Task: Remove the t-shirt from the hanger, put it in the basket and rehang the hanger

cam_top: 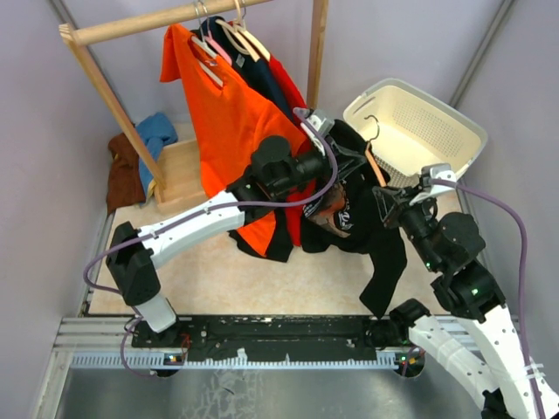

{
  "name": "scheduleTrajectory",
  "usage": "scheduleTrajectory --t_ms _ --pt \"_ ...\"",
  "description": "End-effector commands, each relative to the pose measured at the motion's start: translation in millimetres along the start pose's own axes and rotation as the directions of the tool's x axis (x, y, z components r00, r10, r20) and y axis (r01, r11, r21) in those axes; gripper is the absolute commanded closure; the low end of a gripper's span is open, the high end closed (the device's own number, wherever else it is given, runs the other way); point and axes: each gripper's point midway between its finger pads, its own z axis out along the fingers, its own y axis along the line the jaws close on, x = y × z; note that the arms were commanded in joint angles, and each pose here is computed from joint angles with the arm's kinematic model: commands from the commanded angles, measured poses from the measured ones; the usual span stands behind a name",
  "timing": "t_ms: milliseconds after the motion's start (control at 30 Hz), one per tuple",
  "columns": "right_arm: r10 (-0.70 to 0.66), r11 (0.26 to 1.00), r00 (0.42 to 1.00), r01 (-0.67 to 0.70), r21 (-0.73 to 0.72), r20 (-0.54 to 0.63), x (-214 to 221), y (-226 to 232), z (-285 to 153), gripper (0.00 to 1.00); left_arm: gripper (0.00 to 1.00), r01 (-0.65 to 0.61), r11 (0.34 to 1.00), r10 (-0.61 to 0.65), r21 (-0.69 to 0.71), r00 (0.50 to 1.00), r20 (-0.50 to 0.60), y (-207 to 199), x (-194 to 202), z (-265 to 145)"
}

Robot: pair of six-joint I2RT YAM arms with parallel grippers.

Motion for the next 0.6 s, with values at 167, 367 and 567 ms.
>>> scheduleTrajectory --t_ms 167,367,567 --pt "0.027 1.0 0.984 -0.028 0.0 0.174 -42.6 2.8 5.0 1.0 1.0 -0.014 0.991 0.017 0.13 1.0 -0.018 -44.8 -2.6 -12.9" --pt "-0.008 1.0 0.969 0.002 0.024 0.246 -45.0 -3.9 2.5 1.0 0.3 -0.047 0.999 0.047 0.004 0.998 -0.043 -23.7 -1.7 -21.0" --pt "-0.049 0.999 0.968 0.042 0.034 0.248 -40.9 -5.9 4.6 1.0 0.16 -0.152 0.983 0.154 -0.103 0.988 0.015 -8.6 -26.1 -41.9"
